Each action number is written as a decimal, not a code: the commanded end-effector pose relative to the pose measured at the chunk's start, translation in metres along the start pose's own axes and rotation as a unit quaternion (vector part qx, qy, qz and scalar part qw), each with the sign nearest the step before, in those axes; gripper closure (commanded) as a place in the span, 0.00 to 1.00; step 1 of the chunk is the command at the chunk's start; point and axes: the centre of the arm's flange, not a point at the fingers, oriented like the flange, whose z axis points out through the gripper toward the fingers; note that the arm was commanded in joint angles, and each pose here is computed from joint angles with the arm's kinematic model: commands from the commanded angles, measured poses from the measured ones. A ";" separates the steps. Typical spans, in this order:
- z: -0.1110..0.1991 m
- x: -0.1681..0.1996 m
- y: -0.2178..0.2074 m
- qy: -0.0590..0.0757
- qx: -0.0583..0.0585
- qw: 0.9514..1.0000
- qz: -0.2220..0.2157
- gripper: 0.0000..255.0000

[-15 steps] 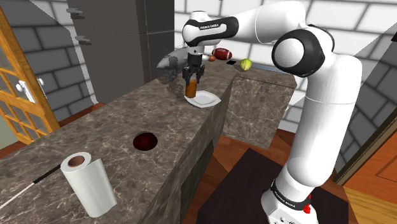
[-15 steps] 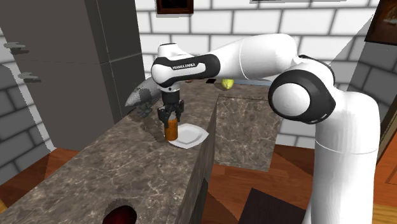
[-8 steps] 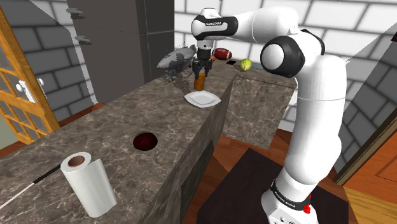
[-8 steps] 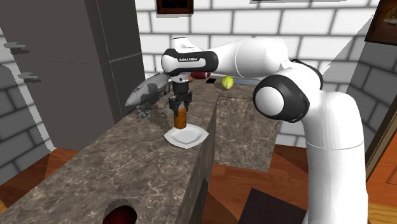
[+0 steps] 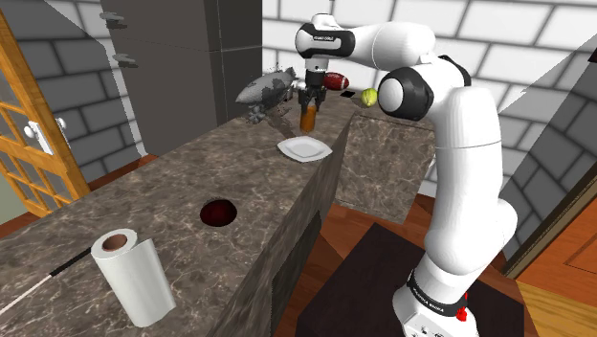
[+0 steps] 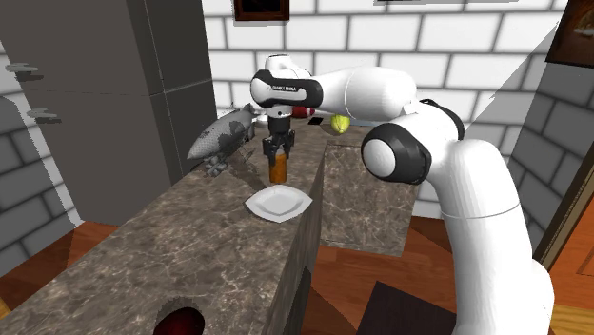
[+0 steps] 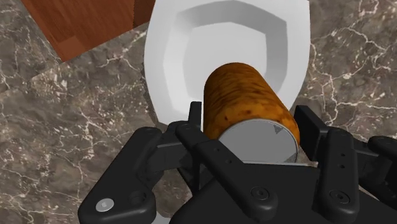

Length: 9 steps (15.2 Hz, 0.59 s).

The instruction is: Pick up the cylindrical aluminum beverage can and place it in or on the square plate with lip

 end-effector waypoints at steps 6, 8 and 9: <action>0.036 0.000 0.001 0.000 0.000 1.000 0.000 1.00; 0.047 0.000 0.002 0.000 0.000 1.000 0.000 1.00; 0.052 0.000 0.002 0.000 0.000 1.000 0.000 1.00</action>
